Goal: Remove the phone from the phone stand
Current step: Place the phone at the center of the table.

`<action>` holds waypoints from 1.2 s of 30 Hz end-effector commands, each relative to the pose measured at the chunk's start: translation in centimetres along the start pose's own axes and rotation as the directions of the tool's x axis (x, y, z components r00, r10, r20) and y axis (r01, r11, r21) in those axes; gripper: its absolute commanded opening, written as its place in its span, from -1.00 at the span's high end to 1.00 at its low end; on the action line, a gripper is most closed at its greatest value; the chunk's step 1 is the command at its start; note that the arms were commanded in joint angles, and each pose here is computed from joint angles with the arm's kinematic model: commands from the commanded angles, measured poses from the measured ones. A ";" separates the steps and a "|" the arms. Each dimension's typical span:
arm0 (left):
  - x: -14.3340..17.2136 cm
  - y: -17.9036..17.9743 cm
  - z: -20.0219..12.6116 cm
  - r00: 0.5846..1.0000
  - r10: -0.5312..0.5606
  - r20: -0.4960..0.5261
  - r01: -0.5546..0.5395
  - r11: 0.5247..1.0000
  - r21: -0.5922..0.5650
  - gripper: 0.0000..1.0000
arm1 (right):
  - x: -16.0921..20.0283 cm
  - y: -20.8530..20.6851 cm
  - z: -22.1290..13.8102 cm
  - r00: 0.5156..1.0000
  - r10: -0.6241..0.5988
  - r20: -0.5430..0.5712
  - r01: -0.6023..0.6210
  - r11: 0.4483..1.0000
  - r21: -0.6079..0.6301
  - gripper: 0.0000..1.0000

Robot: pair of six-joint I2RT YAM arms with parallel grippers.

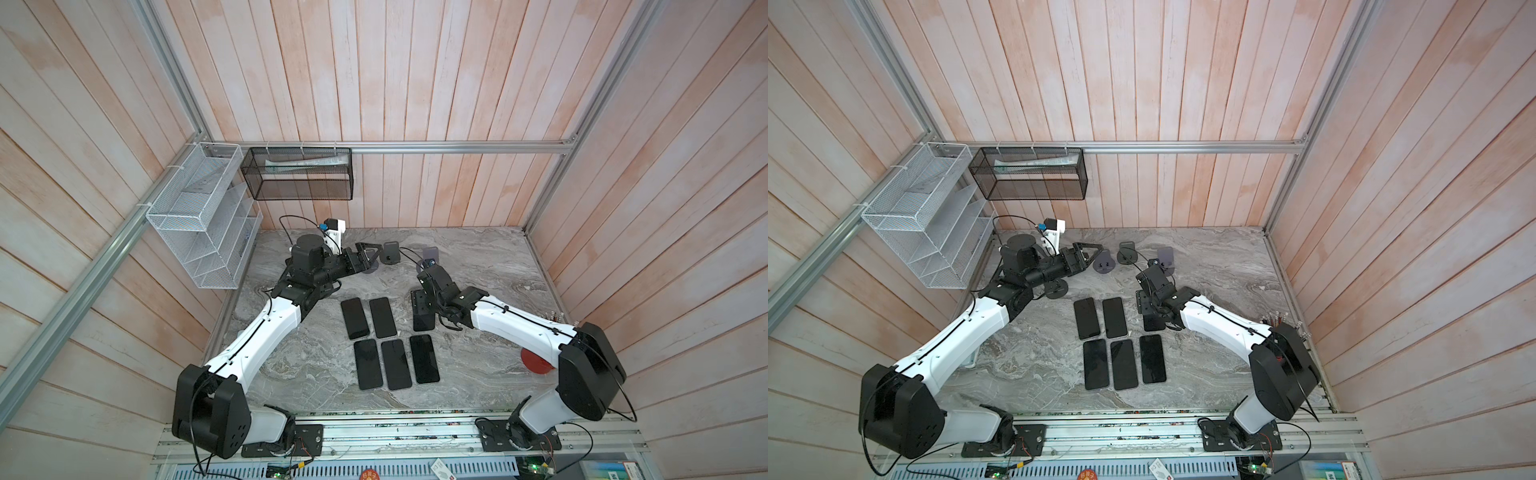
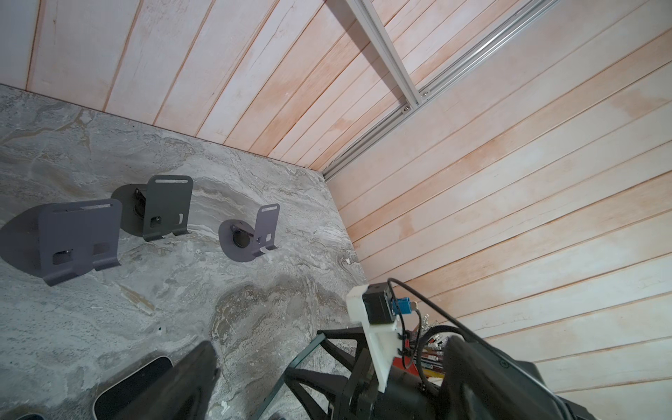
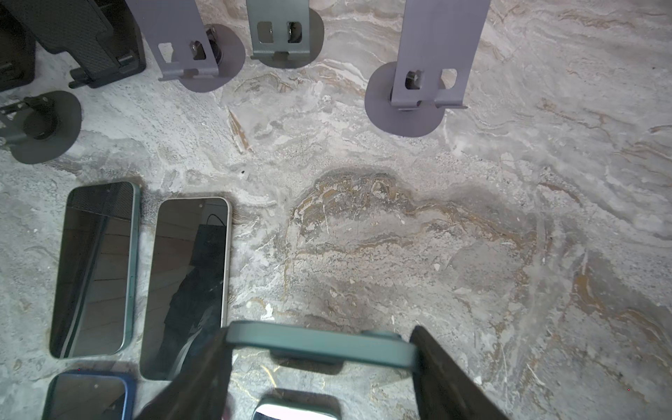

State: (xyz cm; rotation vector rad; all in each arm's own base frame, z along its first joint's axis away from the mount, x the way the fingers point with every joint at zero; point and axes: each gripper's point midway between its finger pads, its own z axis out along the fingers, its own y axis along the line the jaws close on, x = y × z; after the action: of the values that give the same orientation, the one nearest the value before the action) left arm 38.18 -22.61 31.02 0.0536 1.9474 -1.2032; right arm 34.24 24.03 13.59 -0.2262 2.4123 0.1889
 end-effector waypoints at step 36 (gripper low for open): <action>0.6 3.2 1.1 0.995 -0.093 -0.029 0.093 0.995 -0.028 -0.98 | 0.4 0.7 11.9 0.993 0.049 -0.106 -0.052 0.998 -0.032 -0.34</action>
State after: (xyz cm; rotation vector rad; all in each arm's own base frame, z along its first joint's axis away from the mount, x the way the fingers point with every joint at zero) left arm 39.78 -21.91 28.36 -0.0380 2.0168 -1.2257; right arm 40.73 26.82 5.23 -0.2212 2.5219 0.2303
